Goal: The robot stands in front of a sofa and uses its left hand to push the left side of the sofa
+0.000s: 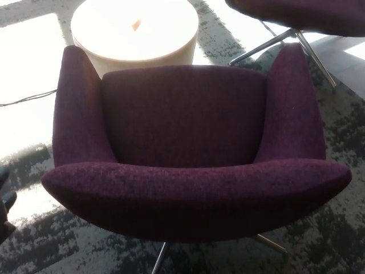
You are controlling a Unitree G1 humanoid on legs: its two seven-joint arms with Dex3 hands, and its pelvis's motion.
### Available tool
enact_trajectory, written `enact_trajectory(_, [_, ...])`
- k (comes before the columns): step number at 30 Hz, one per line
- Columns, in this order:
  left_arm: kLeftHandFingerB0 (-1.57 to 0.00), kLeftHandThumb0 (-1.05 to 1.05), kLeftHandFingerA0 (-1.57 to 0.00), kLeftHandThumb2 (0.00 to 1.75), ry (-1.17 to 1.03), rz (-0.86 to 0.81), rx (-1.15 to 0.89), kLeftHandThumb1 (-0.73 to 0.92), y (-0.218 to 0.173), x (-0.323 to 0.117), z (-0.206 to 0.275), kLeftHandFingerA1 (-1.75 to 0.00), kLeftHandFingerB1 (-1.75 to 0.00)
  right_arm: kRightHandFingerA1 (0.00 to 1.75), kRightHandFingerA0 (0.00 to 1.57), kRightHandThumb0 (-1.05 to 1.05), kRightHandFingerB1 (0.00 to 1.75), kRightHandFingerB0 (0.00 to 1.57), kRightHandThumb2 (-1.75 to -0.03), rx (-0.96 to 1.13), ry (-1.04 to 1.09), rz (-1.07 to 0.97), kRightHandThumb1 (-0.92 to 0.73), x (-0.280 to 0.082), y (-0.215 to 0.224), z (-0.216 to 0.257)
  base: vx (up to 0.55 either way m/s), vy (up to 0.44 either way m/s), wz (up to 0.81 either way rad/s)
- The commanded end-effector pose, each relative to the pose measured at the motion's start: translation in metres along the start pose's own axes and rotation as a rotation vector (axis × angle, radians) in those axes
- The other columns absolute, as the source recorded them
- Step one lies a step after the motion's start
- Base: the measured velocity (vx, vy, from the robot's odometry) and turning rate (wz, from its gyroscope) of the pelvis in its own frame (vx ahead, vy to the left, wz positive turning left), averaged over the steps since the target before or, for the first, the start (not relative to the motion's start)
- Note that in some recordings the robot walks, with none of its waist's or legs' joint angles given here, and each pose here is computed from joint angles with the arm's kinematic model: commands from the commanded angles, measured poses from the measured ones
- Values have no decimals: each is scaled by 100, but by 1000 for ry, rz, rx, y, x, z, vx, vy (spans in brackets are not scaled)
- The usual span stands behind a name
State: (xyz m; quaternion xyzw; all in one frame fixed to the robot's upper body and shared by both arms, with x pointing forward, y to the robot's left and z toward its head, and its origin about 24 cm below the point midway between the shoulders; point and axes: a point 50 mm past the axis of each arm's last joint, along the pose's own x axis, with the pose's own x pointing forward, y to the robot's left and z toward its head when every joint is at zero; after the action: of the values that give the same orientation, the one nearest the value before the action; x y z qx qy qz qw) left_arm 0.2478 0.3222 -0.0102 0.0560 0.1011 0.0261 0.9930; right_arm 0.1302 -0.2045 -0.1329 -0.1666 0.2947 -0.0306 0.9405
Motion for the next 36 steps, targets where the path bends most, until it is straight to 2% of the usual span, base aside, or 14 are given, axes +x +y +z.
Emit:
enact_trajectory(1, [0, -93, 0, 125, 29, -10, 14, 90, 3, 3, 3, -21, -15, 34, 37, -67, 32, 34, -67, 9, 4, -16, -88, -2, -2, -3, 0, 0, 0])
enact_trajectory(2, [-6, -87, -7, 121, 46, -34, 76, 85, -5, 12, 8, -28, -22, 34, 38, -66, 33, 36, -67, -7, -1, -19, -88, -2, -1, -2, 0, 0, 0])
enact_trajectory(14, [-5, -88, -6, 123, 75, -83, 158, 86, -30, 29, 9, -33, -23, 35, 41, -67, 33, 38, -67, -31, -18, -14, -87, -2, 1, 0, 0, 0, 0])
enact_trajectory(15, [-6, -86, -6, 122, 75, -86, 153, 86, -32, 29, 8, -35, -26, 52, 37, -71, 46, 26, -107, -32, -21, -14, -74, -2, 1, 0, 0, 0, 0])
enact_trajectory(21, [-6, -85, -6, 123, 83, -99, 158, 86, -37, 29, 6, -34, -25, 52, 38, -70, 46, 26, -107, -35, -26, -15, -74, -3, 1, 0, 0, 0, 0])
enact_trajectory(22, [-7, -86, -8, 123, 103, -130, 197, 86, -46, 30, 3, -34, -27, 36, 45, -67, 34, 40, -66, -30, -25, -15, -86, -3, 2, 0, 0, 0, 0])
enact_trajectory(26, [-7, -86, -8, 123, 106, -132, 204, 86, -47, 30, 2, -34, -27, 36, 45, -67, 34, 40, -66, -30, -25, -16, -86, -3, 2, 0, 0, 0, 0])
enact_trajectory(27, [-7, -89, -7, 124, 105, -161, 212, 85, -53, 29, 1, -31, -20, 37, 46, -67, 34, 40, -66, -36, -24, -15, -86, -3, 2, 0, 0, 0, 0])
enact_trajectory(34, [-8, -91, -9, 123, 88, -251, 236, 84, -73, 27, 0, -32, -22, 38, 46, -67, 34, 40, -66, -46, -18, -8, -86, -3, 2, -1, 0, 0, 0])
enact_trajectory(35, [-8, -95, -11, 95, 63, -286, 233, 83, -84, 25, 0, -36, -27, 37, 45, -66, 35, 39, -66, -62, -18, -6, -87, -3, 2, -1, 0, 0, 0])
enact_trajectory(36, [-15, -95, -4, 122, 48, -319, 246, 82, -92, 23, 0, -39, -28, 37, 44, -66, 35, 39, -66, -71, -17, -5, -87, -3, 2, -2, 0, 0, 0])
